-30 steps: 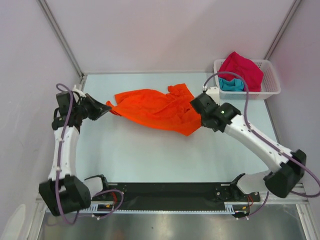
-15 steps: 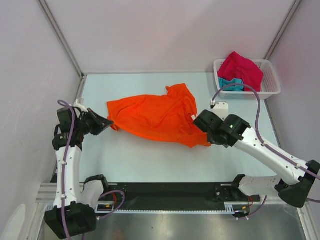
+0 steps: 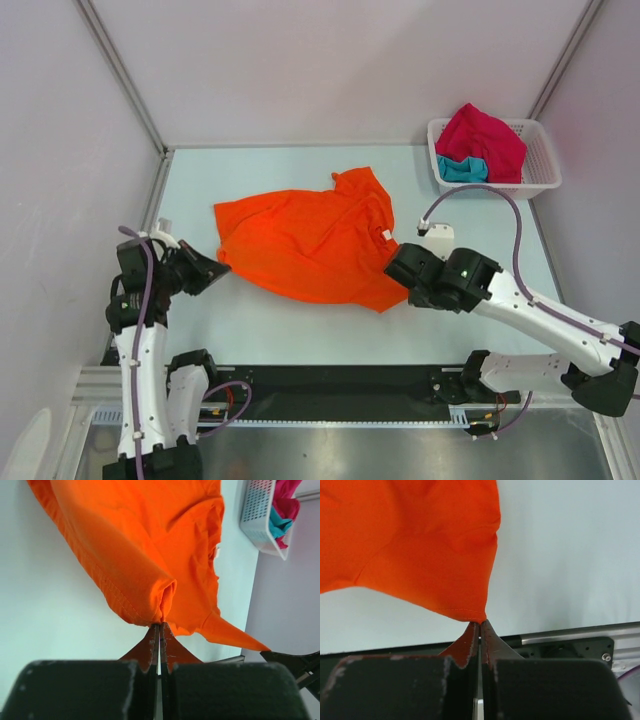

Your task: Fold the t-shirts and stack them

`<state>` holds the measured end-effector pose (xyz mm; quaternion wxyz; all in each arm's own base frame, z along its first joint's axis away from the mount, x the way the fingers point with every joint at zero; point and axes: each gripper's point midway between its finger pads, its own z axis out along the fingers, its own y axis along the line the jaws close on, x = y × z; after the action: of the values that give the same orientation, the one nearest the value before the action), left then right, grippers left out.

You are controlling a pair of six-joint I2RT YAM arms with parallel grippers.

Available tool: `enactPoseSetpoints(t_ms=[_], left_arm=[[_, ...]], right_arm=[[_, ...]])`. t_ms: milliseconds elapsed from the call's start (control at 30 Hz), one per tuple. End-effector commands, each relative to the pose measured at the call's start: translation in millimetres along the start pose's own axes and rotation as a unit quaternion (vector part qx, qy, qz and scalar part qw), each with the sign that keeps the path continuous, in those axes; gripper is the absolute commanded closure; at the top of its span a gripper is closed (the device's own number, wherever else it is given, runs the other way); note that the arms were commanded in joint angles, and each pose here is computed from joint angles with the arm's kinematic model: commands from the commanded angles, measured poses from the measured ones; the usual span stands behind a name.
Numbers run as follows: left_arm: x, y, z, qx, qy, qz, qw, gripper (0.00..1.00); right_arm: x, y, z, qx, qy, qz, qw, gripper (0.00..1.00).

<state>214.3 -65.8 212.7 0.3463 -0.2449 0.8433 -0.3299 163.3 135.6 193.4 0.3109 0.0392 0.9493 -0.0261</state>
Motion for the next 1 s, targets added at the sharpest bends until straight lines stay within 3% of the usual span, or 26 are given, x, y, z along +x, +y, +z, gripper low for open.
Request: enactPoseSetpoints(t_ms=[0,67,133,200,267,333,367,467,733,967], left_arm=[[26.1,27.2,5.5,-0.029,0.024,-0.024,0.999,1.00],[29.2,31.2,9.4,-0.027,0.024,-0.033,0.999,1.00],[26.9,31.0,9.2,-0.024,0.012,-0.029,0.999,0.92],[23.0,33.0,7.9,-0.034,0.000,-0.027,0.999,0.51],[19.0,32.6,3.7,-0.044,-0.010,-0.022,0.999,0.27],[14.3,35.3,-0.3,-0.061,-0.021,-0.017,0.998,0.18],[13.0,35.7,-1.9,-0.066,-0.025,-0.016,0.997,0.11],[7.6,37.7,-4.7,-0.079,-0.038,-0.013,0.996,0.07],[-41.5,11.6,18.9,-0.034,-0.060,-0.023,0.997,0.00],[-85.1,0.5,49.6,-0.019,-0.043,-0.011,0.999,0.01]], right_arm=[[28.9,-37.6,-10.6,0.050,0.043,-0.001,0.998,1.00],[27.2,-38.0,-9.8,0.052,0.038,-0.001,0.998,1.00],[23.7,-35.7,-9.7,0.053,0.033,-0.002,0.998,1.00],[21.2,-33.1,-8.1,0.051,0.028,-0.006,0.998,0.92],[21.4,-31.3,-7.1,0.050,0.029,-0.010,0.998,0.75],[20.5,-29.6,-6.9,0.046,0.027,-0.008,0.999,0.71],[20.4,-29.7,-7.1,0.045,0.027,-0.007,0.999,0.64],[18.7,-29.6,-8.4,0.042,0.023,-0.003,0.999,0.54],[-7.3,-16.5,8.7,0.033,-0.027,-0.023,0.999,0.47],[-99.3,34.3,77.6,-0.050,-0.068,0.000,0.996,0.47]])
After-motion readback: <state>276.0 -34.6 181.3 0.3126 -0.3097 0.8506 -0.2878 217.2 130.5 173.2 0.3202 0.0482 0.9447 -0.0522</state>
